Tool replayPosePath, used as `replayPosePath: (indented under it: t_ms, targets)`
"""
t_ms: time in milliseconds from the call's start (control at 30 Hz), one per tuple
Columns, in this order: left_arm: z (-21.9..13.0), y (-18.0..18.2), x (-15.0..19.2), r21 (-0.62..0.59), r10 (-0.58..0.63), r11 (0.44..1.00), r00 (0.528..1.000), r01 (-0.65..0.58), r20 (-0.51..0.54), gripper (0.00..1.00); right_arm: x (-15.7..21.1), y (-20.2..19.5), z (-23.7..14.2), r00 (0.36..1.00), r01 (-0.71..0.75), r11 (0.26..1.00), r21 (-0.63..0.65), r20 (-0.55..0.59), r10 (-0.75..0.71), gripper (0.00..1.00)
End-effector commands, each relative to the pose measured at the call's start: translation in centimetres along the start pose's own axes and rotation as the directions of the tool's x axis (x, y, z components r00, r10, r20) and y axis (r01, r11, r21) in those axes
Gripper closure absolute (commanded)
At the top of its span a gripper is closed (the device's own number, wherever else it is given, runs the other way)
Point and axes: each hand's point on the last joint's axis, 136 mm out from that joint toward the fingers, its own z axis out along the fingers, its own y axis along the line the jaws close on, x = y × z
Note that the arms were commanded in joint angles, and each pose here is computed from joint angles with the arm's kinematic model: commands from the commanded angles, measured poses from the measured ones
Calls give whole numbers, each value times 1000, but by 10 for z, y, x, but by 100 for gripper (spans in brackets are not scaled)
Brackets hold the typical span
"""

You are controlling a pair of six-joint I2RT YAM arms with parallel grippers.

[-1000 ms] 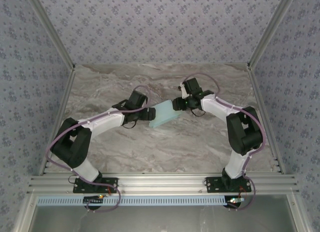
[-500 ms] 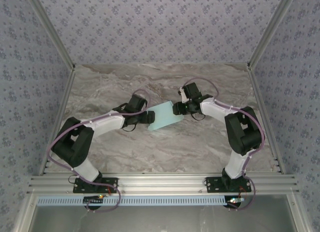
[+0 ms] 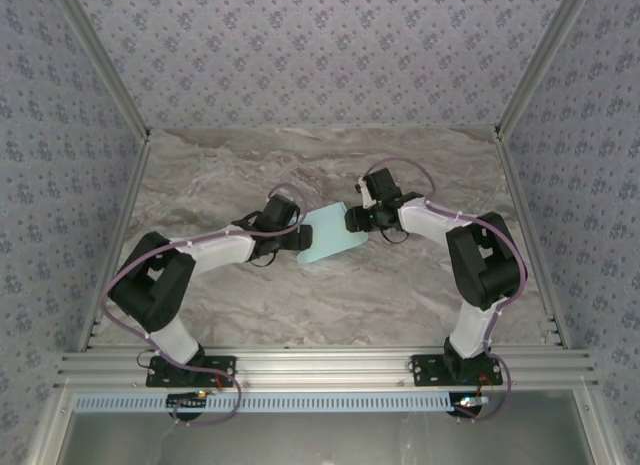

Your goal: Fold the paper box

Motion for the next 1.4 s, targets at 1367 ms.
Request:
replayPosePath:
  t_ms: [1367]
  targets:
    - [-30,-2,-79,-30,47,999,991,-44,127,8,8,22,-61,952,278,928,250,58,-301,38]
